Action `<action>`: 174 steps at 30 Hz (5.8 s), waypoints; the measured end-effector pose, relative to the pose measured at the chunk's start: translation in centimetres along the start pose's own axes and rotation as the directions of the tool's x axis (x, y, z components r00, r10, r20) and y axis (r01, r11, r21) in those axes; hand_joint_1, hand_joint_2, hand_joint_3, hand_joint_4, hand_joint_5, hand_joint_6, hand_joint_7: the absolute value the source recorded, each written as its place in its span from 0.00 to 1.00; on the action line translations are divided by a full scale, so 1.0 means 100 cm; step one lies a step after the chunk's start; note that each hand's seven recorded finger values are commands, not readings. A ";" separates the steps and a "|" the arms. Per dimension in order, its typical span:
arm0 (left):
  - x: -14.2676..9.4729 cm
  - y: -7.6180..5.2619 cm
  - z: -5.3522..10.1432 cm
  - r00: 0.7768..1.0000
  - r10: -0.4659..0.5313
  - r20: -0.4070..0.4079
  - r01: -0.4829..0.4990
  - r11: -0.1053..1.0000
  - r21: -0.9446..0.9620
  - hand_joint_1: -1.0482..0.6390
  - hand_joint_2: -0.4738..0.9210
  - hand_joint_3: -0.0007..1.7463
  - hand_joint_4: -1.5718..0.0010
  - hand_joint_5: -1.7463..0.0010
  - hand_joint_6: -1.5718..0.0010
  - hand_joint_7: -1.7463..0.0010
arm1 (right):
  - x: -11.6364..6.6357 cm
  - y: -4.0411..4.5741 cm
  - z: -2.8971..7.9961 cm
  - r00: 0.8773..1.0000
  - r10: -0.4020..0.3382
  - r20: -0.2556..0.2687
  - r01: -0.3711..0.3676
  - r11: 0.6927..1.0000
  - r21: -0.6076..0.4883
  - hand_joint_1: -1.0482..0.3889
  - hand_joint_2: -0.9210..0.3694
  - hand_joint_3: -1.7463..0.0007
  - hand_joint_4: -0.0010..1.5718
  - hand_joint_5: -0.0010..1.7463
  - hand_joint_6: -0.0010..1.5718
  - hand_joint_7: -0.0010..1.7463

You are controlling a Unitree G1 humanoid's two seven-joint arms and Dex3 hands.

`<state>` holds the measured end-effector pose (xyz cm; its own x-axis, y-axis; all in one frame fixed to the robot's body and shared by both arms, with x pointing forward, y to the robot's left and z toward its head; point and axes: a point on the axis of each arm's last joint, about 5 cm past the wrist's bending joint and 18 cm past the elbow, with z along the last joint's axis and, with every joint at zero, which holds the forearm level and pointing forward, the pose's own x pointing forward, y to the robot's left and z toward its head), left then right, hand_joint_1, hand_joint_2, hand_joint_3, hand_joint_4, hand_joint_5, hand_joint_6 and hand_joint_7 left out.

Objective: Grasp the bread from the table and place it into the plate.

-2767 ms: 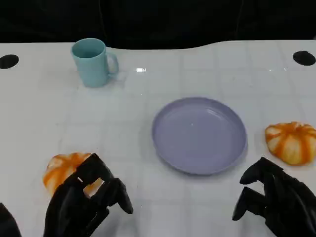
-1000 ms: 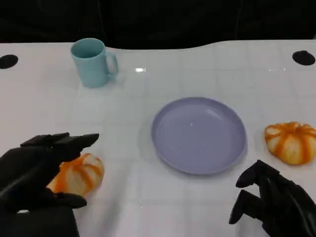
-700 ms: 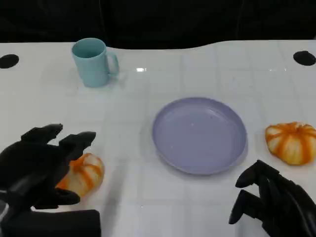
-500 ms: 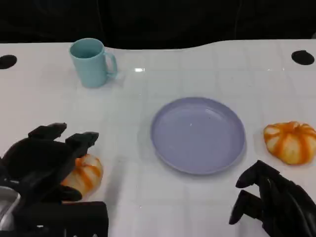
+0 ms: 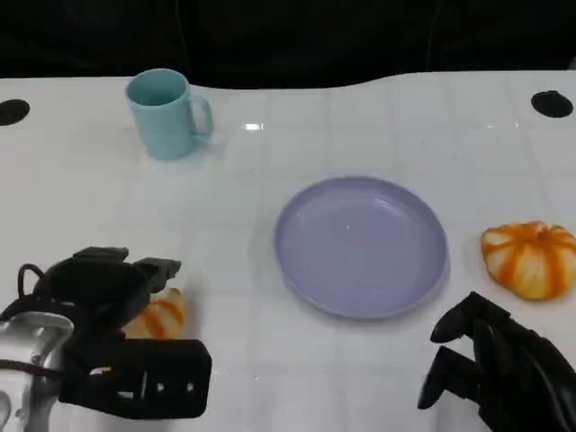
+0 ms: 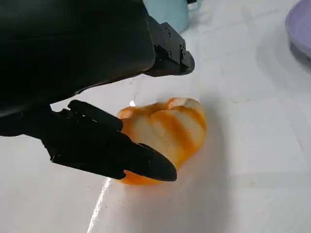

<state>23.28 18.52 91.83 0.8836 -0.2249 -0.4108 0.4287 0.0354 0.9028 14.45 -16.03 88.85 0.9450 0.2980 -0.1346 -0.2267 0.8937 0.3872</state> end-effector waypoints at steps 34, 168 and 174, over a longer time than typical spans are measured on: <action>0.044 -0.028 -0.018 0.980 0.200 -0.001 -0.197 0.960 -0.197 0.48 1.00 0.21 0.48 0.00 0.61 0.01 | -0.002 0.0005 0.001 1.000 0.004 -0.003 -0.004 1.000 0.003 0.35 0.00 0.72 0.40 1.00 0.28 0.96; 0.099 0.053 0.132 0.847 0.105 0.522 0.005 0.979 -0.205 0.07 1.00 0.30 1.00 0.88 0.87 0.99 | -0.006 -0.0003 -0.001 1.000 -0.004 -0.015 0.004 1.000 0.011 0.37 0.00 0.71 0.37 1.00 0.22 1.00; 0.097 0.059 0.128 0.839 0.114 0.532 0.009 0.975 -0.222 0.07 1.00 0.30 1.00 0.88 0.88 1.00 | -0.006 -0.0002 -0.001 1.000 -0.001 -0.012 0.001 1.000 0.021 0.36 0.00 0.71 0.38 1.00 0.23 1.00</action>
<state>31.96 4.09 94.83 0.6895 -0.7031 -0.1739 0.4674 0.2485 0.8484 13.85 -16.20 88.83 0.9424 0.3013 -0.1455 -0.2209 0.8868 0.4060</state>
